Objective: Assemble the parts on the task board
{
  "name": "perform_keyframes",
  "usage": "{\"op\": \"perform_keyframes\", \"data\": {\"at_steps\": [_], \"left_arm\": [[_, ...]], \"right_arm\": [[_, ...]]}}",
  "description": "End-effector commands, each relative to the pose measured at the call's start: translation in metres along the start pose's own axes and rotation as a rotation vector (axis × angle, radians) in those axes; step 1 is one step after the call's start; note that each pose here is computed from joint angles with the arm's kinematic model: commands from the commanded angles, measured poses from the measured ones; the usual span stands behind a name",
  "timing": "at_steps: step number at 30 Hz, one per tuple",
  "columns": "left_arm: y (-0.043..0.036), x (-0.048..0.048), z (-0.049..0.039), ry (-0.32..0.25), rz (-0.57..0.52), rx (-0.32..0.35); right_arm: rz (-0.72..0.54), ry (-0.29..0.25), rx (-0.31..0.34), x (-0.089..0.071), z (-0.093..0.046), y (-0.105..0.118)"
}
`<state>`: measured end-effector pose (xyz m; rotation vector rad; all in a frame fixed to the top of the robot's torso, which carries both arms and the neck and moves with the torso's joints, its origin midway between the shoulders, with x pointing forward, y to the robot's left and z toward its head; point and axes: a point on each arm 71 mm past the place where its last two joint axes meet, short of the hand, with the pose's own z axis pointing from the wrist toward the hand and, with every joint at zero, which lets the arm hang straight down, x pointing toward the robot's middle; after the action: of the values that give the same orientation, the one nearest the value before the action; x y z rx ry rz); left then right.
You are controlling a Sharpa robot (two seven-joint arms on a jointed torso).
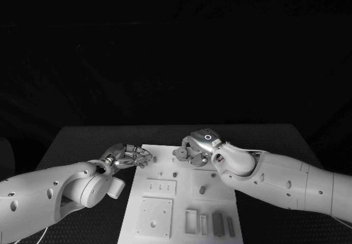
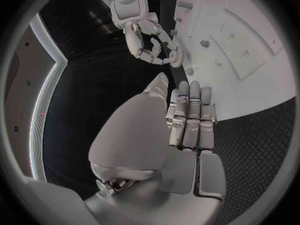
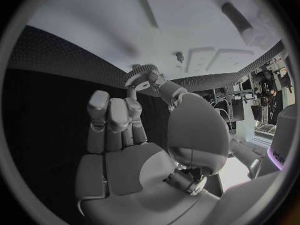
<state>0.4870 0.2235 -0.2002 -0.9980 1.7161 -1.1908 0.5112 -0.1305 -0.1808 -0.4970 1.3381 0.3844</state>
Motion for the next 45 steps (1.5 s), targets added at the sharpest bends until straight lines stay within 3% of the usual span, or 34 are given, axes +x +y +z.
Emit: {"op": "perform_keyframes", "data": {"at_steps": [1,14,27,45], "left_arm": [[-0.0019,0.0021,0.0009,0.009,0.004,0.012],[-0.0024,0.0035,0.0013,0.011,0.004,0.013],[-0.0027,0.0045,0.0022,0.013,0.004,0.014],[-0.0029,0.0056,0.0027,0.016,0.004,0.013]], "right_arm": [[-0.032,-0.025,-0.01,-0.001,0.004,0.006],[-0.033,-0.012,-0.033,0.008,0.018,0.025],[-0.028,0.02,-0.047,0.024,0.02,0.036],[-0.044,0.053,-0.035,0.031,0.024,0.033]]}}
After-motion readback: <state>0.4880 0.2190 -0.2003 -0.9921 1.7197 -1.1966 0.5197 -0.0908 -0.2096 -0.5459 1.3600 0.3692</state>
